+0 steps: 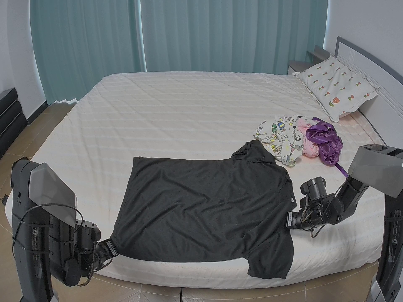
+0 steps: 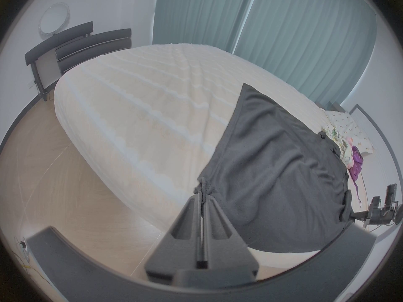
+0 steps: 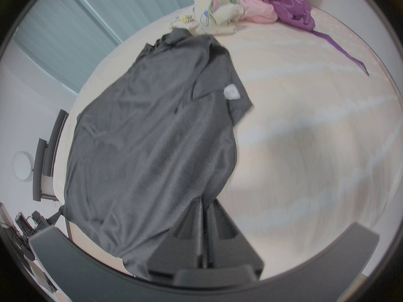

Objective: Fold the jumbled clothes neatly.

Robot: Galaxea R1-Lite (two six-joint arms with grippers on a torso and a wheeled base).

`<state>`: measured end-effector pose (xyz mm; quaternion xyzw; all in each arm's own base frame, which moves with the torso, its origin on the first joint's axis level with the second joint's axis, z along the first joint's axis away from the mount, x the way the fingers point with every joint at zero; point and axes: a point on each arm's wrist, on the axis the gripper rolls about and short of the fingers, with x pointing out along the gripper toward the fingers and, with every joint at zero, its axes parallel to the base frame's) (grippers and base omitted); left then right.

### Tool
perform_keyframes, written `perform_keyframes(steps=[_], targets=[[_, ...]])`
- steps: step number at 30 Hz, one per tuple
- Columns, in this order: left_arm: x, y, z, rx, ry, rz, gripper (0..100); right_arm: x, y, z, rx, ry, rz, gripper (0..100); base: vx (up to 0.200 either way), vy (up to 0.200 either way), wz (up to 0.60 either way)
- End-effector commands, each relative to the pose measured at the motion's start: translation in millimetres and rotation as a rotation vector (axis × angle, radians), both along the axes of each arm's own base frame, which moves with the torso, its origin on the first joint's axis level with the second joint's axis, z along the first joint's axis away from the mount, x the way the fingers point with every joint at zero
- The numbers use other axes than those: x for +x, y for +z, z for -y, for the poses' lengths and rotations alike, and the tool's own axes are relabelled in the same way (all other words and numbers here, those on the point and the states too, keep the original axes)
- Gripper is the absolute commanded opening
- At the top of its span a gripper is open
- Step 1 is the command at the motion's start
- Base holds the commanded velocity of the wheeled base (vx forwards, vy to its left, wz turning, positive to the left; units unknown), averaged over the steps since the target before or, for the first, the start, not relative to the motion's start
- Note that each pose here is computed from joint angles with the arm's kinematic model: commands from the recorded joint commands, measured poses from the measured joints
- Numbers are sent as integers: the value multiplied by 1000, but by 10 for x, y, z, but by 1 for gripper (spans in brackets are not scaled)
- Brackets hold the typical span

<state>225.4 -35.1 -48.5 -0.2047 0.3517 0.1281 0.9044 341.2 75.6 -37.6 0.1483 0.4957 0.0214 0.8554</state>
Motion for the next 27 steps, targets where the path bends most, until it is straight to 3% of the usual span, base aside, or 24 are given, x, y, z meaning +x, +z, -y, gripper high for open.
perform_keyframes(steps=[1, 6, 13, 14, 21, 24, 27], targets=[[111, 10, -64, -6, 36, 50, 0, 139, 37, 67, 12, -27, 47, 0, 0, 0, 0], [158, -5, -76, -22, 56, 64, 0, 345, 153, 92, 32, -38, 155, 0, 0, 0, 0], [174, -33, -70, -31, 60, 62, 0, 475, 144, 72, 34, -4, 190, 0, 0, 0, 0], [173, -41, -70, -31, 60, 59, 0, 472, 109, 60, 29, 5, 184, 100, 0, 0, 0], [191, -62, -74, -57, 81, 61, 0, 444, 151, 152, 31, -34, 183, 100, 0, 0, 0], [217, -68, -74, -68, 88, 70, 0, 261, 325, 223, 77, -92, 168, 100, 0, 0, 0], [217, -68, -74, -71, 89, 70, 0, -12, 391, 187, 108, -88, 117, 100, 0, 0, 0]])
